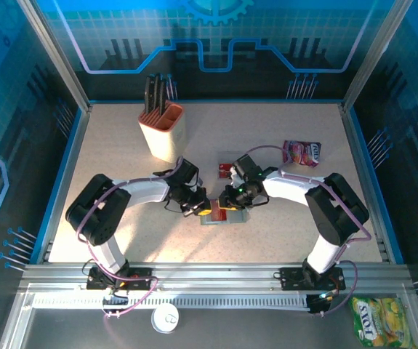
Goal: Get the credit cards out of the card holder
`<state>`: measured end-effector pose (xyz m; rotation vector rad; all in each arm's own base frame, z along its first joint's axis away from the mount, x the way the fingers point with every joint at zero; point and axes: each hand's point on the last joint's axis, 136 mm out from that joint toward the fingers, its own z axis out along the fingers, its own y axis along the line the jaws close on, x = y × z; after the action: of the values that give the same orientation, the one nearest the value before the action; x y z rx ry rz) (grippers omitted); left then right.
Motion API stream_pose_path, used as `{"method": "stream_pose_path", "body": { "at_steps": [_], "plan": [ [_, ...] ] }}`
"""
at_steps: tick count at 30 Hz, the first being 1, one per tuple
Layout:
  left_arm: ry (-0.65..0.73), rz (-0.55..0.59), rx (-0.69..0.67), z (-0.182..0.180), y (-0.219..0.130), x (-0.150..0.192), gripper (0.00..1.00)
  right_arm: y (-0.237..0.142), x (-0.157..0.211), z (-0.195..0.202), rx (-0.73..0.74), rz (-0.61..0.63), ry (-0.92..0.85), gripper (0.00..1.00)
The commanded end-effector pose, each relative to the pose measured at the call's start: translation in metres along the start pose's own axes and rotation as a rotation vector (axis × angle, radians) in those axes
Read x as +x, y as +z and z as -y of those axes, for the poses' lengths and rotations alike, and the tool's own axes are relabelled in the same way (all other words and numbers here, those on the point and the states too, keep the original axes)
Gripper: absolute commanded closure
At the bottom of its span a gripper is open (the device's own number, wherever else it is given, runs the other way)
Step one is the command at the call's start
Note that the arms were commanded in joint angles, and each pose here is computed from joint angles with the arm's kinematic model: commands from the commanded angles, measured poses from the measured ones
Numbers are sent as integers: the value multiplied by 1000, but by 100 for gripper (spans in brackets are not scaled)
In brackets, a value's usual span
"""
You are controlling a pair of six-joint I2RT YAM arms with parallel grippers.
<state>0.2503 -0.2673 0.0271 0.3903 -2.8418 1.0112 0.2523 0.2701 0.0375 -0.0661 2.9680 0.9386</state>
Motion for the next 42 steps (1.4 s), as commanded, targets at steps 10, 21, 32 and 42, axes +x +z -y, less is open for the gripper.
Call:
{"method": "stream_pose_path", "body": {
  "at_steps": [10,21,32,42],
  "plan": [
    [-30,-13,-83,-17,5,1,100,7,2,12,-18,-20,42,73],
    [-29,-21,-98,-19,5,3,100,15,3,15,-25,-38,51,72],
    [-31,-25,-103,-20,6,3,100,16,5,16,-12,-53,51,71],
    [-34,-28,-106,-21,7,3,100,11,1,1,-86,-33,44,74]
  ]
}}
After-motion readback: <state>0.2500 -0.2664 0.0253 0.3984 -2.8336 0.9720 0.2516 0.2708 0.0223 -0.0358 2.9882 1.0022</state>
